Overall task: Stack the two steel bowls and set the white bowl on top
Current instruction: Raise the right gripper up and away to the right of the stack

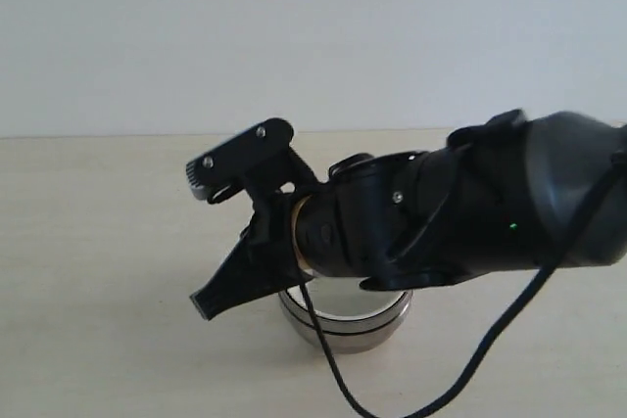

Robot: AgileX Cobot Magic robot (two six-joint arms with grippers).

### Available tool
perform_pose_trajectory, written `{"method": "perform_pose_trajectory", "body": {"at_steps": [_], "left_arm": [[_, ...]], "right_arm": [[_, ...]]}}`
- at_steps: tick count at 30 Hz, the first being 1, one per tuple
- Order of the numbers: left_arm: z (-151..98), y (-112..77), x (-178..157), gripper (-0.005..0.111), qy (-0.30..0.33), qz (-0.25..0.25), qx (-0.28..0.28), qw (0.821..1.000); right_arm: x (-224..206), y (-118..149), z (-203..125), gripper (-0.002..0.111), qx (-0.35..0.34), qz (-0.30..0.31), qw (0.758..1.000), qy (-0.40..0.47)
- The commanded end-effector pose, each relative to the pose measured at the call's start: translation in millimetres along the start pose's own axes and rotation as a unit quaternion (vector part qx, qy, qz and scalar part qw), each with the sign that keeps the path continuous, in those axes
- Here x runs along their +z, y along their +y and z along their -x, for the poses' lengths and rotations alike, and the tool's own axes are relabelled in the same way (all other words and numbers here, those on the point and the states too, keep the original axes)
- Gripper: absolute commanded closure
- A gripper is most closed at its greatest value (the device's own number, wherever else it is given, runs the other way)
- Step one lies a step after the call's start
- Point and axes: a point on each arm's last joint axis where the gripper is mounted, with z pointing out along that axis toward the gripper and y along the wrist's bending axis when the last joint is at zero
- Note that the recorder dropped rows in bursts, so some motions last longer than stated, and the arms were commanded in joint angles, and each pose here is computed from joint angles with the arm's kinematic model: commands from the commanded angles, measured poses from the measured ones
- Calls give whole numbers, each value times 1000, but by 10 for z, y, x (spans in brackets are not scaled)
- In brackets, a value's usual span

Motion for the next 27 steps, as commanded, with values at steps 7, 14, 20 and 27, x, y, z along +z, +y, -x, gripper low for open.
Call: {"method": "perform_pose_trajectory", "body": {"at_steps": [7, 14, 20, 27], "left_arm": [[-5, 3, 2, 74, -3, 2, 1, 1000], [-5, 3, 2, 74, -3, 2, 1, 1000], [-5, 3, 2, 74, -3, 2, 1, 1000], [-5, 3, 2, 74, -3, 2, 1, 1000]], "right_arm": [[-837, -270, 295, 108, -16, -62, 998, -23], [-1387, -414, 314, 108, -14, -82, 996, -37], [-1823, -482, 147, 108, -10, -70, 993, -91], [-2379, -596, -72, 108, 21, -68, 984, -161]]}}
